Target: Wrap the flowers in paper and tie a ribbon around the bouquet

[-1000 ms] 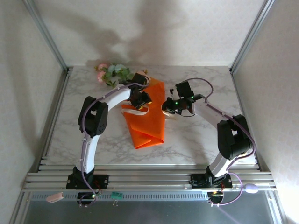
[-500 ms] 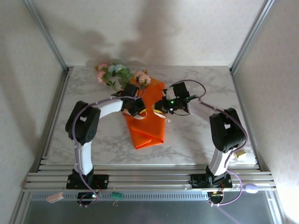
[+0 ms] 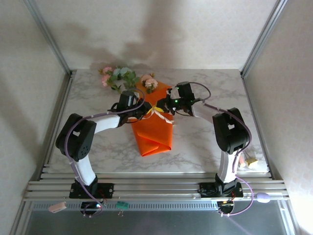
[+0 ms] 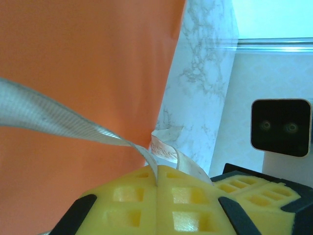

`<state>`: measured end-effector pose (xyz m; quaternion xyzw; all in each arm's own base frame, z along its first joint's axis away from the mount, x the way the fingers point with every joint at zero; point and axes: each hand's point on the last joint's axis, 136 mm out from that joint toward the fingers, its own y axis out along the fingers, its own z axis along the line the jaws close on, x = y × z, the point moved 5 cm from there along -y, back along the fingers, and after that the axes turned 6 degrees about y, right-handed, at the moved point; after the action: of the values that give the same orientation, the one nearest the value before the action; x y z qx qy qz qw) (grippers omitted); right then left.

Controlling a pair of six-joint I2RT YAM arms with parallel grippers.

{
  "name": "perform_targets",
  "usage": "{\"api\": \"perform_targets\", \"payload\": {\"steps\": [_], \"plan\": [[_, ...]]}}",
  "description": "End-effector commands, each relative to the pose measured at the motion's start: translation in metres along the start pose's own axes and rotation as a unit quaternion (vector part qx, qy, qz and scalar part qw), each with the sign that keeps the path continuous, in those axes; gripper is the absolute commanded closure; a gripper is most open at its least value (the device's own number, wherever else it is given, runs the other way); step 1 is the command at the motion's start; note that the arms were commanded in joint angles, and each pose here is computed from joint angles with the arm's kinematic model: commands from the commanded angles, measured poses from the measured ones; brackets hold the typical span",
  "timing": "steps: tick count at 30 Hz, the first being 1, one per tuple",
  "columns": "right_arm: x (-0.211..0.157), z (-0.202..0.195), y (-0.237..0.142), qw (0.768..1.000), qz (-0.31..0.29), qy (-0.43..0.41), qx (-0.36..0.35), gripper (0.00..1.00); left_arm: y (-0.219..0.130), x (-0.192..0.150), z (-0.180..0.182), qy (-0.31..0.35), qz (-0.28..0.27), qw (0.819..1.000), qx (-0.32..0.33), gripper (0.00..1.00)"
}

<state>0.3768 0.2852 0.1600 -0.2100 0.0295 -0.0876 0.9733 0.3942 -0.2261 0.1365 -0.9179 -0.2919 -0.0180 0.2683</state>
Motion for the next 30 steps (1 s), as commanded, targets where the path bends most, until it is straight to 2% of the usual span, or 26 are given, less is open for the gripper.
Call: {"api": "perform_targets", "payload": {"steps": [1,4,6,12,18,24,25,26,28,30], "plan": [[0.004,0.013,0.003,0.999,-0.011,0.006,0.031,1.0,0.001,0.006,-0.007,0.009,-0.007,1.0,-0.012,1.0],[0.004,0.028,0.003,0.998,-0.015,-0.009,0.054,1.0,0.006,0.001,0.003,0.019,0.01,0.999,0.031,1.0],[0.001,0.033,0.004,0.998,-0.006,-0.016,0.057,1.0,0.01,0.001,0.01,0.01,0.017,0.999,0.036,1.0],[-0.021,0.02,-0.001,0.999,0.012,-0.029,0.035,1.0,0.031,0.026,0.006,0.034,0.022,0.997,0.059,1.0],[-0.042,0.015,-0.012,0.998,0.021,-0.055,0.037,1.0,0.054,0.029,0.012,0.077,0.079,0.989,0.101,1.0],[-0.051,-0.001,-0.011,0.998,0.031,-0.055,-0.009,1.0,0.081,0.016,0.007,0.116,0.147,0.976,0.111,1.0],[-0.051,-0.003,-0.01,0.997,0.034,-0.058,-0.025,1.0,0.084,0.014,0.004,0.123,0.152,0.974,0.112,0.99],[-0.051,-0.005,-0.007,0.997,0.036,-0.061,-0.043,1.0,0.084,0.015,0.002,0.127,0.149,0.973,0.119,0.92],[-0.051,-0.01,-0.002,0.995,0.042,-0.059,-0.07,1.0,0.079,0.022,-0.006,0.136,0.13,0.973,0.131,0.84],[-0.048,-0.014,-0.001,0.993,0.035,-0.054,-0.099,0.97,0.068,0.038,-0.021,0.148,0.095,0.974,0.141,0.66]]}}
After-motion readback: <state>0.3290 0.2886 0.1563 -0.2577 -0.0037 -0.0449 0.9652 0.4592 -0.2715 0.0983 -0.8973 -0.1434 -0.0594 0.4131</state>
